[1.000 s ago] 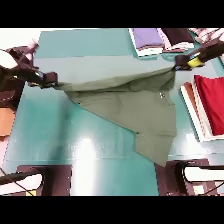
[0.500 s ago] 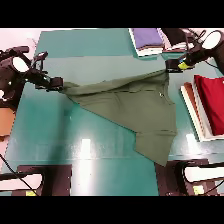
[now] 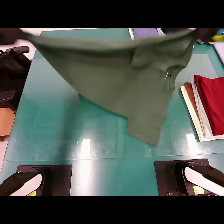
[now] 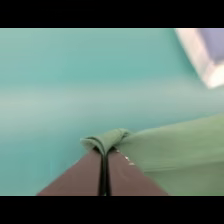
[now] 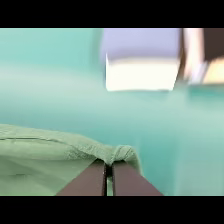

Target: Fold the shirts.

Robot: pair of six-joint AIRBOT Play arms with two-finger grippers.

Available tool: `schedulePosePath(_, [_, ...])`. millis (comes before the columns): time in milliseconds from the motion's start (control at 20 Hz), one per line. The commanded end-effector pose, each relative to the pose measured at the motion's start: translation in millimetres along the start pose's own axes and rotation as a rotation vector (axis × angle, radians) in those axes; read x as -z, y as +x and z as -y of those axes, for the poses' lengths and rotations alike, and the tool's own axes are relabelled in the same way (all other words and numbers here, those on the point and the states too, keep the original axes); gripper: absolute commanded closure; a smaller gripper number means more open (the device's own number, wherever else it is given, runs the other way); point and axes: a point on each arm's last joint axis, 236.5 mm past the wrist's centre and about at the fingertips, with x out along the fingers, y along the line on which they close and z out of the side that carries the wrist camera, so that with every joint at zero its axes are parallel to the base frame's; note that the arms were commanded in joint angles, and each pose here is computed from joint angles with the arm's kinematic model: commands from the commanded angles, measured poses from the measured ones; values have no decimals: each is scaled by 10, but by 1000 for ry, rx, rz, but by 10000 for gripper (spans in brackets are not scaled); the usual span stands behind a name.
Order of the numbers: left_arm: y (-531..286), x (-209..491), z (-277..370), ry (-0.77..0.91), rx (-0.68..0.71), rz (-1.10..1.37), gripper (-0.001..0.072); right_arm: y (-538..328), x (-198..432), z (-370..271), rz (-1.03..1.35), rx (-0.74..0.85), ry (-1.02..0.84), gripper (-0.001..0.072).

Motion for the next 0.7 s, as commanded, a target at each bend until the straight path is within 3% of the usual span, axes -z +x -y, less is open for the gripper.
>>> schedulePosePath(0, [-1483, -868, 344, 78, 11, 348, 685, -1271, -726, -139, 355, 41, -58, 691])
schedulePosePath(200, [-2723, -1135, 616, 102, 36, 602, 686, -2420, -970, -209, 578, 117, -89, 691])
schedulePosePath(350, [-3095, -1196, 696, 87, 52, 680, 686, -2796, -1068, -205, 581, 180, -110, 692])
schedulePosePath(500, [-2891, -1153, 605, 78, 25, 621, 686, -2731, -1113, -178, 466, 189, -122, 693])
schedulePosePath(650, [-2026, -799, 330, 46, -36, 345, 686, -2206, -1145, -282, 364, 51, -98, 692])
